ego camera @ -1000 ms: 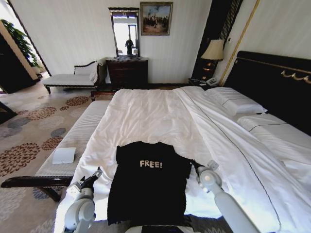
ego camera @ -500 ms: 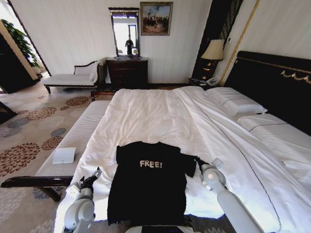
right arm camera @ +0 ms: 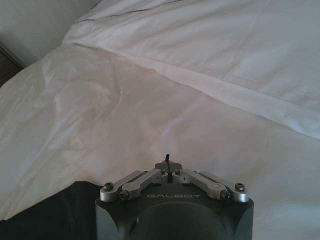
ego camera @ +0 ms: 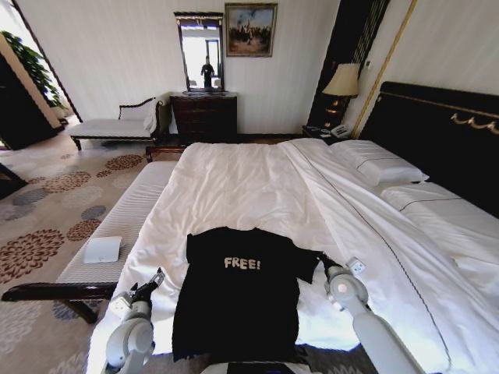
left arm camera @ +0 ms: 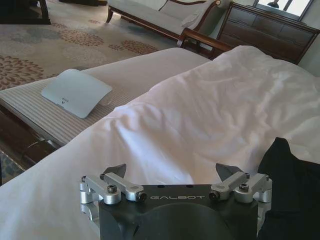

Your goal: Fold the clothes on the bed.

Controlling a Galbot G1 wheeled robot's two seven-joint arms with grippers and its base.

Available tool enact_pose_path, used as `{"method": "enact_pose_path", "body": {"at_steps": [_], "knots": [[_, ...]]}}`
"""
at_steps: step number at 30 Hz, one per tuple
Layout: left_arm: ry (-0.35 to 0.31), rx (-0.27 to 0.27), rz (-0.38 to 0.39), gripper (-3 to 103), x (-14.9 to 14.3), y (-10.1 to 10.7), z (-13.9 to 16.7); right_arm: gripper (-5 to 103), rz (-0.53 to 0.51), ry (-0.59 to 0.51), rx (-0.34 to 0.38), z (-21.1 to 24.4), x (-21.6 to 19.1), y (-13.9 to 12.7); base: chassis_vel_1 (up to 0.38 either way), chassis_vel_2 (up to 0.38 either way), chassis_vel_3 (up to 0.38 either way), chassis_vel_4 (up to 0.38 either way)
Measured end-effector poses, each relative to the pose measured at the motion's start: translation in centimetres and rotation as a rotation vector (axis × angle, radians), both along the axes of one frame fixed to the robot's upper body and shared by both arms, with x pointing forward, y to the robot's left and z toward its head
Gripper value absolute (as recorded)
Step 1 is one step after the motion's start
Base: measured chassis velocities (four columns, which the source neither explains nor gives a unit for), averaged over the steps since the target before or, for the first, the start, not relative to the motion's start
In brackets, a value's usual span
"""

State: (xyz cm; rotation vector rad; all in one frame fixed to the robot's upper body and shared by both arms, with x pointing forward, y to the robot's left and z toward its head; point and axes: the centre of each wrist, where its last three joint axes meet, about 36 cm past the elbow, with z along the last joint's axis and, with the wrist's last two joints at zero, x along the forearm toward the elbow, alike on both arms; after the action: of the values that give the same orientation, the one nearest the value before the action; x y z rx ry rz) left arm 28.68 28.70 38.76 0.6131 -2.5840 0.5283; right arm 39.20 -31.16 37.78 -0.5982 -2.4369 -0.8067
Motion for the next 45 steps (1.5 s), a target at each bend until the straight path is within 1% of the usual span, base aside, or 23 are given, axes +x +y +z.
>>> {"method": "enact_pose_path", "body": {"at_steps": [4, 5, 6, 9, 10, 12, 16, 18, 20, 21, 23, 27, 28, 30, 32, 33, 34, 37, 38, 39, 40, 43, 45], "knots": [[-0.004, -0.003, 0.000, 100, 0.1, 0.0, 0.1, -1, -0.003, 0.028, -0.013, -0.3, -0.1, 0.1, 0.000, 0.000, 0.000, 0.000], [-0.005, -0.003, 0.000, 100, 0.1, 0.0, 0.1, 4, -0.005, 0.035, -0.023, -0.4, -0.1, 0.1, 0.000, 0.000, 0.000, 0.000], [-0.005, -0.003, 0.000, 100, 0.1, 0.0, 0.1, 4, -0.005, 0.035, -0.023, -0.4, -0.1, 0.1, 0.000, 0.000, 0.000, 0.000], [-0.005, -0.003, 0.000, 100, 0.1, 0.0, 0.1, 20, -0.015, 0.051, -0.054, -0.3, -0.7, 0.1, 0.000, 0.000, 0.000, 0.000], [-0.005, -0.003, 0.001, 100, 0.1, 0.1, 0.1, 20, -0.017, 0.055, -0.057, -0.1, -1.1, 0.1, 0.000, 0.000, 0.000, 0.000], [-0.004, -0.004, 0.001, 100, 0.1, 0.1, 0.1, 25, -0.018, 0.062, -0.052, 0.2, -1.5, 0.3, 0.000, 0.000, 0.000, 0.000], [0.000, -0.007, 0.006, 100, 0.0, 0.0, -0.1, 47, 0.012, 0.110, 0.012, 1.4, -4.4, 1.8, 0.000, 0.000, 0.000, 0.000], [0.001, -0.008, 0.006, 100, 0.0, 0.0, -0.2, 47, 0.021, 0.119, 0.029, 1.6, -4.9, 2.2, 0.000, 0.000, 0.000, 0.000], [0.002, -0.010, 0.007, 100, -0.1, -0.2, -0.2, 58, 0.047, 0.142, 0.074, 1.8, -5.8, 3.3, 0.000, 0.000, 0.000, 0.000], [0.002, -0.010, 0.007, 100, -0.1, -0.2, -0.3, 63, 0.053, 0.150, 0.087, 1.7, -5.9, 3.6, 0.000, 0.000, 0.000, 0.000], [0.003, -0.010, 0.007, 100, -0.1, -0.2, -0.3, 63, 0.057, 0.154, 0.097, 1.6, -6.0, 3.8, 0.000, 0.000, 0.000, 0.000], [0.000, -0.006, 0.009, 100, -0.3, -0.2, -0.1, 85, 0.064, 0.169, 0.132, 0.9, -5.5, 4.5, 0.000, 0.000, 0.000, 0.000], [0.000, -0.006, 0.009, 100, -0.3, -0.2, -0.1, 85, 0.064, 0.169, 0.132, 0.9, -5.5, 4.5, 0.000, 0.000, 0.000, 0.000], [0.003, -0.003, 0.012, 100, -0.5, -0.1, -0.1, 98, 0.065, 0.172, 0.135, 0.7, -5.3, 4.7, 0.000, 0.000, 0.000, 0.000], [0.004, 0.001, 0.014, 100, -0.6, 0.1, 0.0, 96, 0.062, 0.173, 0.135, 0.5, -5.0, 4.7, 0.000, 0.000, 0.000, 0.000], [0.005, 0.002, 0.015, 100, -0.7, 0.1, 0.0, 91, 0.061, 0.172, 0.135, 0.5, -5.0, 4.7, 0.000, 0.000, 0.000, 0.000], [0.005, 0.002, 0.015, 100, -0.7, 0.1, 0.0, 91, 0.061, 0.172, 0.135, 0.5, -5.0, 4.7, 0.000, 0.000, 0.000, 0.000], [0.003, 0.006, 0.017, 100, -0.8, 0.1, 0.1, 76, 0.054, 0.166, 0.135, 0.5, -4.9, 4.7, 0.000, 0.000, 0.000, 0.000], [0.002, 0.006, 0.017, 100, -0.8, 0.1, 0.1, 76, 0.054, 0.164, 0.136, 0.5, -4.9, 4.7, 0.000, 0.000, 0.000, 0.000], [0.001, 0.007, 0.017, 100, -0.8, 0.1, 0.2, 70, 0.055, 0.162, 0.136, 0.6, -5.0, 4.7, 0.000, 0.000, 0.000, 0.000], [0.001, 0.007, 0.017, 100, -0.8, 0.1, 0.2, 70, 0.055, 0.162, 0.136, 0.6, -5.0, 4.7, 0.000, 0.000, 0.000, 0.000], [0.000, 0.010, 0.017, 100, -0.8, 0.1, 0.3, 54, 0.053, 0.160, 0.133, 0.6, -5.1, 4.8, 0.000, 0.000, 0.000, 0.000], [0.000, 0.011, 0.017, 100, -0.8, 0.1, 0.3, 54, 0.052, 0.159, 0.131, 0.6, -5.2, 4.8, 0.000, 0.000, 0.000, 0.000]]}}
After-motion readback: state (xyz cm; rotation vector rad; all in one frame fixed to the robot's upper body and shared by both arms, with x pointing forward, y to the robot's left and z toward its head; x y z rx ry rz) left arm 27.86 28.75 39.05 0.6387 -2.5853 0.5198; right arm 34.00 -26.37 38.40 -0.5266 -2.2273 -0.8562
